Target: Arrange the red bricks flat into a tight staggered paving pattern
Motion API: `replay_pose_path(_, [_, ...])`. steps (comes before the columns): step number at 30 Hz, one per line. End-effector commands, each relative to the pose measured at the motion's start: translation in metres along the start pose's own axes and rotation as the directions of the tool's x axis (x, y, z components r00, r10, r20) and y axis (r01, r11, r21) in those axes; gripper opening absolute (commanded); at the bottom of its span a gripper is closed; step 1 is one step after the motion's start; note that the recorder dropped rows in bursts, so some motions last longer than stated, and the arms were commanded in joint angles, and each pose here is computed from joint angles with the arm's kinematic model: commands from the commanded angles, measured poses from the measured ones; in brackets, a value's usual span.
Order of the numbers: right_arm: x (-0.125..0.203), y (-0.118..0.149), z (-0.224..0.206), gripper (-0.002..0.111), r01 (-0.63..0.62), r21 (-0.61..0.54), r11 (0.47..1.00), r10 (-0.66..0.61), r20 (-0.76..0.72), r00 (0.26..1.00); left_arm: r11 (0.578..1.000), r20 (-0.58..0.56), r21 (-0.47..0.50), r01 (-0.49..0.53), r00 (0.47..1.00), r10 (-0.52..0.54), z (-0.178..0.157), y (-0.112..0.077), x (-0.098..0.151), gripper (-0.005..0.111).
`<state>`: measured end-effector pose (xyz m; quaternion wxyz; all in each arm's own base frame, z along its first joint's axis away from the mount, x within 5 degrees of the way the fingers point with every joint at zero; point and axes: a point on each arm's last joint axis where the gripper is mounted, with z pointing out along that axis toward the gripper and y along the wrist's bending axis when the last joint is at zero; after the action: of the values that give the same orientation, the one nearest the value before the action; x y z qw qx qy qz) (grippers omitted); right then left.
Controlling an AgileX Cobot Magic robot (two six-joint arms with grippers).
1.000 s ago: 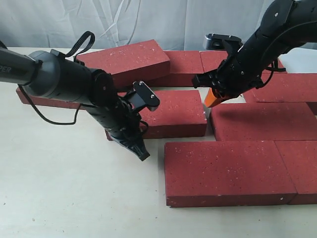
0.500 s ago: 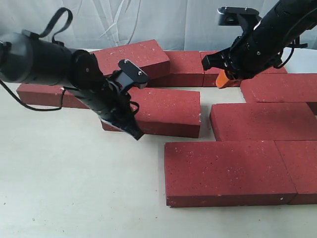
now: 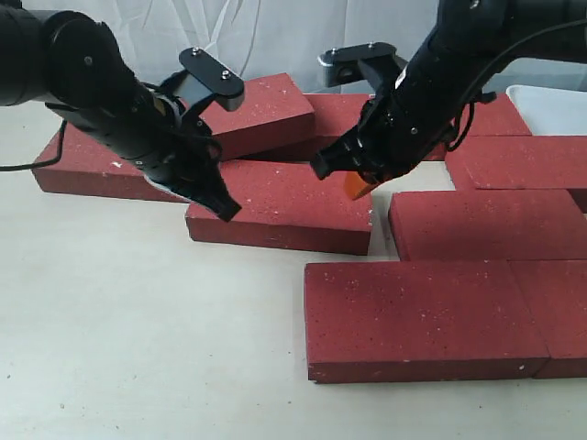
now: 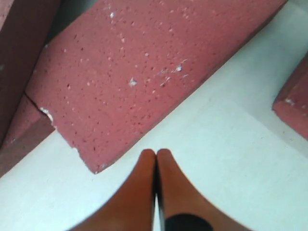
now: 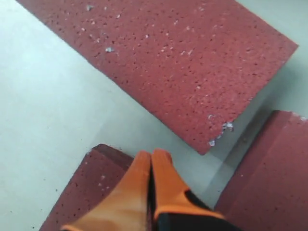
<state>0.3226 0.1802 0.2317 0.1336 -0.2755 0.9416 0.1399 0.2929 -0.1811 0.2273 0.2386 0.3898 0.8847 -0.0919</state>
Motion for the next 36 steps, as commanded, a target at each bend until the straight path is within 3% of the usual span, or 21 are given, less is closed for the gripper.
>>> replay_pose_path(1, [0.003,0.008,0.024,-0.001,0.026,-0.007,1.000,-0.027,-0.072,0.997,0.999,-0.082,0.008,0.041,0.996,-0.040,0.015,0.010,0.010,0.000])
replay_pose_path(13, [0.008,0.002,0.061,-0.001,0.002,-0.015,1.000,-0.004,-0.159,0.987,0.988,-0.207,0.156,-0.015,0.977,0.047,0.071,0.004,0.029,0.000])
replay_pose_path(28, [0.007,-0.012,0.081,-0.001,-0.031,0.103,0.994,0.046,-0.140,0.989,0.997,-0.144,0.080,-0.009,0.989,0.021,0.093,0.012,0.027,0.000])
replay_pose_path(33, [0.006,-0.013,0.081,-0.001,-0.027,0.111,0.993,0.043,-0.139,0.989,0.997,-0.177,0.080,0.000,0.984,0.014,0.113,0.013,0.036,0.000])
replay_pose_path(36, [0.005,-0.017,0.080,-0.001,-0.038,0.151,0.988,0.056,-0.116,0.992,0.997,-0.174,0.059,0.052,0.984,-0.041,0.121,0.014,0.038,0.000])
